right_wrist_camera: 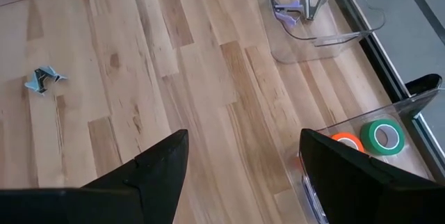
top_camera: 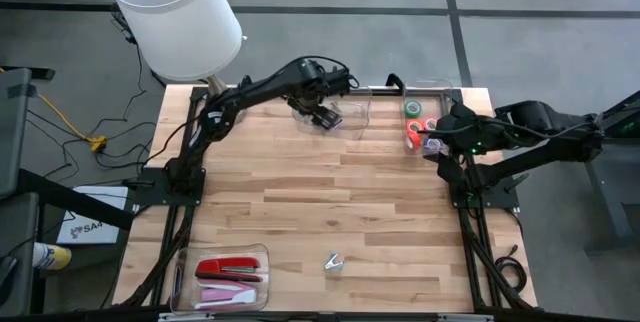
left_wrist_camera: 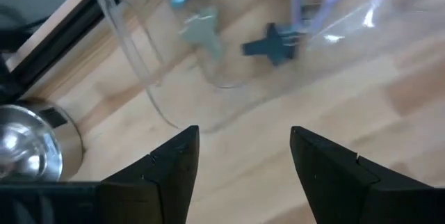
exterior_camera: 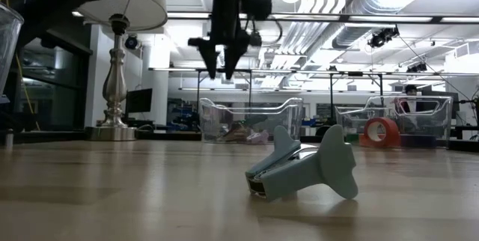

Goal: Pick and place Stapler, Stapler remover, tape
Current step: Put the blue staple remover into the top left transparent bin

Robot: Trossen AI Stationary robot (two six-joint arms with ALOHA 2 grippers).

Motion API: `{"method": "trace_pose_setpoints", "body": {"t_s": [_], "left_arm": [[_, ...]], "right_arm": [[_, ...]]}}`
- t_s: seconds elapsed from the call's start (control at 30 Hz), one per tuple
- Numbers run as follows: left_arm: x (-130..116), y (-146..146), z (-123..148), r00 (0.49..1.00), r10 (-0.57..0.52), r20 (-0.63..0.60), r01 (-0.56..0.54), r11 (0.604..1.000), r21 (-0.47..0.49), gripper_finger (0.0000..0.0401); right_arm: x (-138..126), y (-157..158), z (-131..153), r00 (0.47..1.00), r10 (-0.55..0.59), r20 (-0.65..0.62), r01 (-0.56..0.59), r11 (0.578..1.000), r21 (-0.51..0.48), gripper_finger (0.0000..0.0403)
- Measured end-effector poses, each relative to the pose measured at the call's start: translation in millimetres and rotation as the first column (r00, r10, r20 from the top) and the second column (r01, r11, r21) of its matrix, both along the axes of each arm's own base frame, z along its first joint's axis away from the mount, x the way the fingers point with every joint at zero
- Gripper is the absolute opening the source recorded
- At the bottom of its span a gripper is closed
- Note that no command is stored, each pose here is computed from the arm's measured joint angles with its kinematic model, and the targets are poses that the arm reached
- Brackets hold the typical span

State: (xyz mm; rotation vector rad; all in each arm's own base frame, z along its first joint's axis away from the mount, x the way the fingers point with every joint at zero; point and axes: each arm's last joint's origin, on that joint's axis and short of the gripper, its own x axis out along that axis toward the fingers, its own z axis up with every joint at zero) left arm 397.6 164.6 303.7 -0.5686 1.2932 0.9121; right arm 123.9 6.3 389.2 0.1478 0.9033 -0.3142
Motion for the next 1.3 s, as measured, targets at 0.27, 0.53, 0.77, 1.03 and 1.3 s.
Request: {"method": "trace_pose_setpoints", "body": {"t_s": [0.27,0.53,0.77,1.03,1.3], "left_arm": [[0.9,-62.6,35.9,0.987,-0.127,0.100,0.126,0.992,0.017,0.0220],[4.2,-134.5,49.5,0.953,-0.268,0.142,0.267,0.963,0.024,0.0220],[4.1,-196.5,49.2,0.899,-0.408,0.157,0.416,0.909,-0.019,0.0220],[-5.2,-255.9,49.7,0.869,-0.469,0.156,0.469,0.882,0.043,0.0220],[-14.9,-290.1,50.4,0.839,-0.526,0.142,0.511,0.850,0.127,0.0220]], "right_arm": [[0.0,0.6,-0.1,1.000,0.012,-0.002,-0.012,1.000,0.018,0.0266],[0.0,1.6,-0.3,0.999,0.033,-0.005,-0.032,0.998,0.047,0.0266],[0.0,3.5,-0.6,0.998,0.069,-0.008,-0.068,0.992,0.105,0.0268],[0.0,4.4,-0.7,0.998,0.063,-0.006,-0.062,0.988,0.144,0.0268],[-2.4,5.1,-1.7,0.999,0.044,-0.022,-0.039,0.980,0.196,0.0267]]}}
